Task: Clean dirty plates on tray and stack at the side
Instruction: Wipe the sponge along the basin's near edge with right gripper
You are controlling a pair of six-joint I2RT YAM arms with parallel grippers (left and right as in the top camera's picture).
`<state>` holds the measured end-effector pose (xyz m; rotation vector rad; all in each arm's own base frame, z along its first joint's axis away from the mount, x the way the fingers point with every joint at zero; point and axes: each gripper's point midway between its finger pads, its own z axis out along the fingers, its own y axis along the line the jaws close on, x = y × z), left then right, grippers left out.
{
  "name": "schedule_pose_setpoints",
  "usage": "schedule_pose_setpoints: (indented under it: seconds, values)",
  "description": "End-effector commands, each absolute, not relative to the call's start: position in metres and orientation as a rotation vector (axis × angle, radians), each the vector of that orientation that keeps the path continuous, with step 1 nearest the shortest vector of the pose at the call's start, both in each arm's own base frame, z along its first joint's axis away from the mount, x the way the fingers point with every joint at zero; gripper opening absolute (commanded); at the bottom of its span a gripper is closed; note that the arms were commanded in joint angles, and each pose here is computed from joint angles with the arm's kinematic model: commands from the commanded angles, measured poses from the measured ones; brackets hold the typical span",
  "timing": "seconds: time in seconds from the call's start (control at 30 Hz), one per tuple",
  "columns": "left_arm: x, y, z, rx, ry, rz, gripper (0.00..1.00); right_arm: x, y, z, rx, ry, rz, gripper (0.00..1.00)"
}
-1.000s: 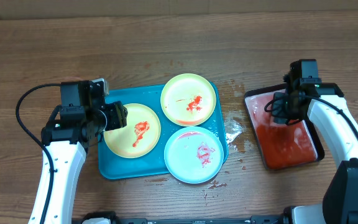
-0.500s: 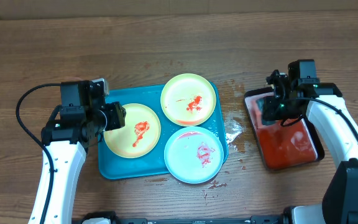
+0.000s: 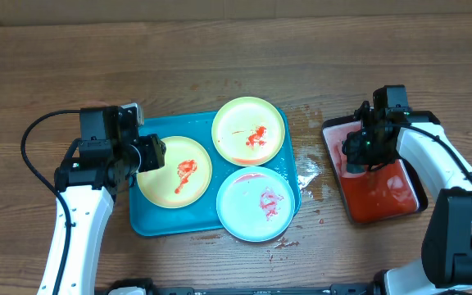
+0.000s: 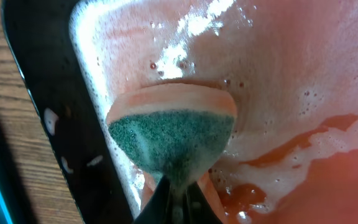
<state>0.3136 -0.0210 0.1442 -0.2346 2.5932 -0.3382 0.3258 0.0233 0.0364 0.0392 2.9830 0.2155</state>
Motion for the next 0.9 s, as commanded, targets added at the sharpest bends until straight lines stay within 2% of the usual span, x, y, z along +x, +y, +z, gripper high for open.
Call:
schedule_pose_setpoints:
  seconds: [0.0,0.03,0.07,0.1,0.13,0.17,0.2,0.27,0.37,0.5,0.53,0.6,0.63,0.67,0.7,0.73,0.87]
  values:
    - [0.32,-0.019,0.152,-0.223,2.573,-0.327,0.48,0.328,0.022,0.036,0.053,2.976,0.203,0.11]
    - [0.32,-0.019,0.152,-0.223,2.571,-0.327,0.48,0.328,0.022,0.036,0.053,2.975,0.204,0.19]
    - [0.321,-0.019,0.152,-0.222,2.569,-0.327,0.49,0.328,0.023,0.036,0.052,2.975,0.214,0.31]
    - [0.321,-0.019,0.152,-0.222,2.568,-0.328,0.48,0.328,0.025,0.036,0.043,2.974,0.227,0.35]
    - [0.321,-0.019,0.152,-0.221,2.566,-0.327,0.48,0.328,0.025,0.036,0.04,2.973,0.23,0.33]
    - [0.321,-0.019,0.153,-0.221,2.565,-0.328,0.48,0.328,0.025,0.036,0.041,2.973,0.227,0.1]
    - [0.322,-0.019,0.153,-0.221,2.565,-0.328,0.47,0.328,0.023,0.036,0.05,2.974,0.223,0.04]
    - [0.321,-0.019,0.153,-0.221,2.565,-0.327,0.45,0.326,0.02,0.036,0.076,2.98,0.225,0.04]
    - [0.321,-0.019,0.152,-0.221,2.565,-0.327,0.36,0.318,0.013,0.034,0.123,3.012,0.223,0.04]
    - [0.321,-0.019,0.152,-0.221,2.566,-0.327,0.08,0.317,0.004,0.034,0.171,3.014,0.23,0.04]
    - [0.321,-0.019,0.152,-0.221,2.566,-0.327,0.06,0.318,0.003,0.034,0.179,3.009,0.233,0.04]
    - [0.321,-0.019,0.152,-0.221,2.565,-0.327,0.15,0.319,0.004,0.035,0.182,3.003,0.256,0.04]
    - [0.321,-0.019,0.152,-0.221,2.565,-0.327,0.24,0.319,0.008,0.036,0.179,2.999,0.293,0.18]
    - [0.321,-0.019,0.152,-0.221,2.565,-0.327,0.35,0.319,0.014,0.037,0.168,2.994,0.349,0.55]
    - [0.321,-0.019,0.152,-0.221,2.565,-0.327,0.39,0.32,0.021,0.039,0.131,2.985,0.404,0.75]
    - [0.321,-0.019,0.152,-0.221,2.565,-0.327,0.4,0.32,0.026,0.041,0.086,2.975,0.452,0.8]
    - [0.321,-0.019,0.152,-0.221,2.566,-0.327,0.46,0.321,0.033,0.043,0.002,2.953,0.506,0.8]
